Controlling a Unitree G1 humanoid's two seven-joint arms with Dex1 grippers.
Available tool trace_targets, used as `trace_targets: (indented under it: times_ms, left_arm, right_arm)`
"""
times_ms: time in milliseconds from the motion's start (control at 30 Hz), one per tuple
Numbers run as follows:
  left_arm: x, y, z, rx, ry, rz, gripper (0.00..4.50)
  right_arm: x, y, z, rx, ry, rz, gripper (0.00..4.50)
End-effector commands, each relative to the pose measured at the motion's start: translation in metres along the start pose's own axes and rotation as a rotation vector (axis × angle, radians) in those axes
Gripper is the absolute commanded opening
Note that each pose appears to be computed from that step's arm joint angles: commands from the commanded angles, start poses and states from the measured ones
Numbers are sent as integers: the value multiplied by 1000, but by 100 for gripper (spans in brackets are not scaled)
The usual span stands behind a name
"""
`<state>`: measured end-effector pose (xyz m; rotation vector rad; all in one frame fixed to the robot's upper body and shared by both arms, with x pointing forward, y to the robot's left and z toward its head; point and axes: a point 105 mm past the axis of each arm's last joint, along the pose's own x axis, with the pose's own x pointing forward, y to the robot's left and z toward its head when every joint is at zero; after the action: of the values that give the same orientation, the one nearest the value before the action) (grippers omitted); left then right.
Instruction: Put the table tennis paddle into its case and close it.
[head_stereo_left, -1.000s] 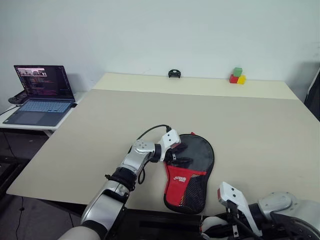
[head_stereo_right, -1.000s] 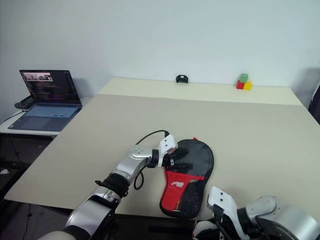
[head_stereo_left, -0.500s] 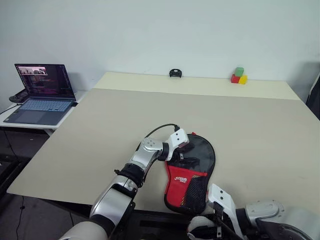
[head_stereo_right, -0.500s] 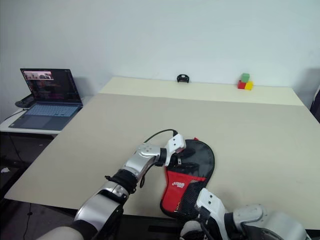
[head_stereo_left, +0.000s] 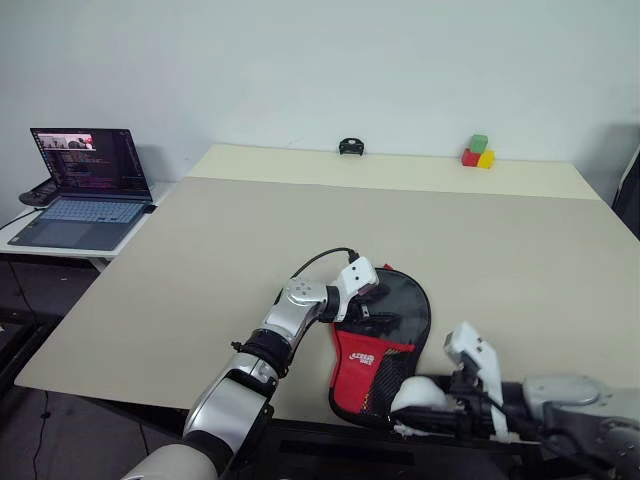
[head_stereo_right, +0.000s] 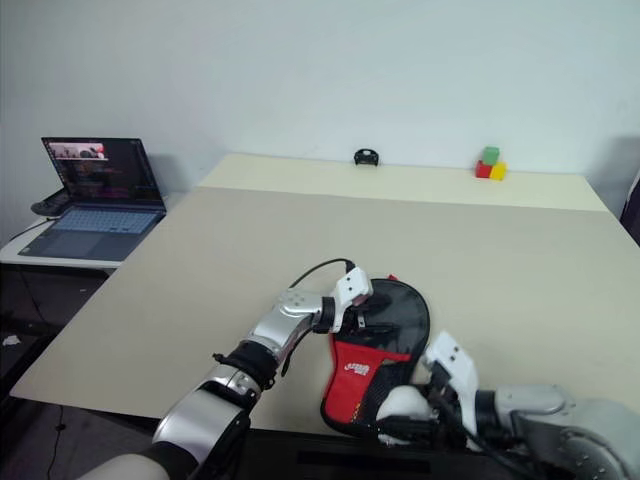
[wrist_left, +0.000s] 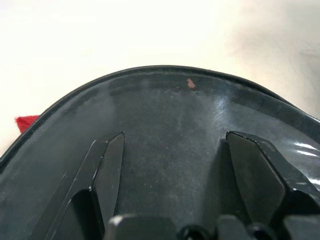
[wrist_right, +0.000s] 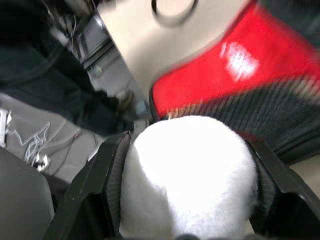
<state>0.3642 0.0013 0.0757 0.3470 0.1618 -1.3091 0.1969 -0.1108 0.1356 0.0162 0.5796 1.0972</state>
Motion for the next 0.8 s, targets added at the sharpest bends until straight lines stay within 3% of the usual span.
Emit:
trace_targets:
  times_ms: [33, 267, 300, 367, 433, 667, 800]
  left_arm:
    - [-5, -6, -28, -69, 62, 16, 355]
    - [-14, -4, -31, -76, 60, 47, 355]
    - [-15, -4, -32, -77, 59, 52, 355]
    - [-22, -1, -27, -74, 35, 68, 355]
    - [-33, 2, -19, -71, -5, 81, 355]
    - [-97, 11, 17, -72, -163, 186, 355]
    - [-136, 10, 27, -70, -185, 283, 355]
  right_arm:
    - [-16, 0, 16, -11, -29, 28, 313]
    - [-21, 3, 22, -30, -23, 81, 313]
    - [-20, 0, 23, -27, -27, 77, 331]
    - [-16, -18, 28, -45, -46, 11, 368]
    - [-14, -38, 33, -79, -64, -66, 435]
    - [-18, -97, 43, -129, -132, -230, 435]
    - [-22, -119, 53, -176, -183, -286, 435]
